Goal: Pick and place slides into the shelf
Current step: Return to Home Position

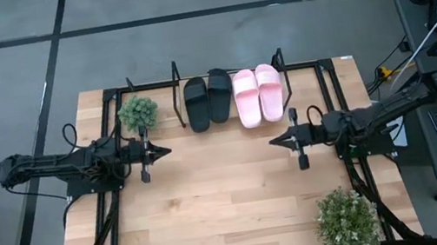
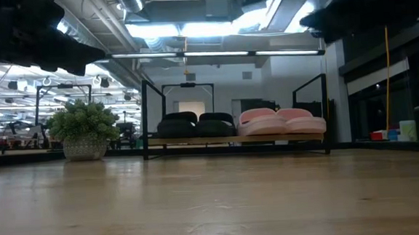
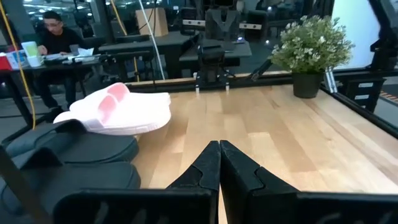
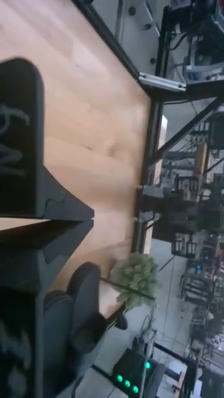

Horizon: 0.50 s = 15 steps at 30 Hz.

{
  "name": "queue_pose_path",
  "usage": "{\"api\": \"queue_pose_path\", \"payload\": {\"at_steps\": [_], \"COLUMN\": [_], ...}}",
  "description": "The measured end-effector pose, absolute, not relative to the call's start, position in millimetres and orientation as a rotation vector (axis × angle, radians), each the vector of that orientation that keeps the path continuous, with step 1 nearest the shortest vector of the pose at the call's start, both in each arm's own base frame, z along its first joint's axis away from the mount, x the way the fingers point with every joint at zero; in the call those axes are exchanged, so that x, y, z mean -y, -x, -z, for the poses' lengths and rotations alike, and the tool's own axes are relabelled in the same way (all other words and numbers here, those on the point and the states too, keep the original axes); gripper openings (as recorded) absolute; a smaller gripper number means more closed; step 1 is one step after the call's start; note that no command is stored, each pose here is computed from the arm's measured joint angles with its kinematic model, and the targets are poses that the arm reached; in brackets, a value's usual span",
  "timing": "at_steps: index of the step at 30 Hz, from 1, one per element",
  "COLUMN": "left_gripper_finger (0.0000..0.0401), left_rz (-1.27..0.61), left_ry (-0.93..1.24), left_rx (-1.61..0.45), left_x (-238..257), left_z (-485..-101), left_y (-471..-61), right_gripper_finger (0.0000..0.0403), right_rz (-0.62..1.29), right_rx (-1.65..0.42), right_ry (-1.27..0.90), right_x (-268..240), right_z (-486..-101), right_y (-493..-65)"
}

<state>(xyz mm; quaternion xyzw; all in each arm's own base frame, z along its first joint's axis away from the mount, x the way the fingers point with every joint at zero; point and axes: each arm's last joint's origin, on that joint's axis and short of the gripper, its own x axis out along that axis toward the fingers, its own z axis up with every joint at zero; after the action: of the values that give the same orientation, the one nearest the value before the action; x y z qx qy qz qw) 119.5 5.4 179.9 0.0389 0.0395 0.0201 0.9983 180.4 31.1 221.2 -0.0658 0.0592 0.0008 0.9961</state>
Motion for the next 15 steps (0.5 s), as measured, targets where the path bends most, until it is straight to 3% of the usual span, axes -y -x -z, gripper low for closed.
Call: {"api": "queue_pose_path", "payload": {"at_steps": [9, 15], "left_gripper_finger": [0.0, 0.0], "left_rz": [-0.056, -0.056], "left_ry": [-0.079, -0.079], "left_rx": [-0.084, -0.084], "left_x": [-6, -6], "left_z": [-179, -179], "left_y": [-119, -119], "right_gripper_finger": [0.0008, 0.0009], "right_rz": [0.012, 0.002], "right_rx": [0.007, 0.068], "right_ry": [0.109, 0.072], "right_x": [-26, -26], "right_z": [-186, -184], "right_y": [-163, -159]}}
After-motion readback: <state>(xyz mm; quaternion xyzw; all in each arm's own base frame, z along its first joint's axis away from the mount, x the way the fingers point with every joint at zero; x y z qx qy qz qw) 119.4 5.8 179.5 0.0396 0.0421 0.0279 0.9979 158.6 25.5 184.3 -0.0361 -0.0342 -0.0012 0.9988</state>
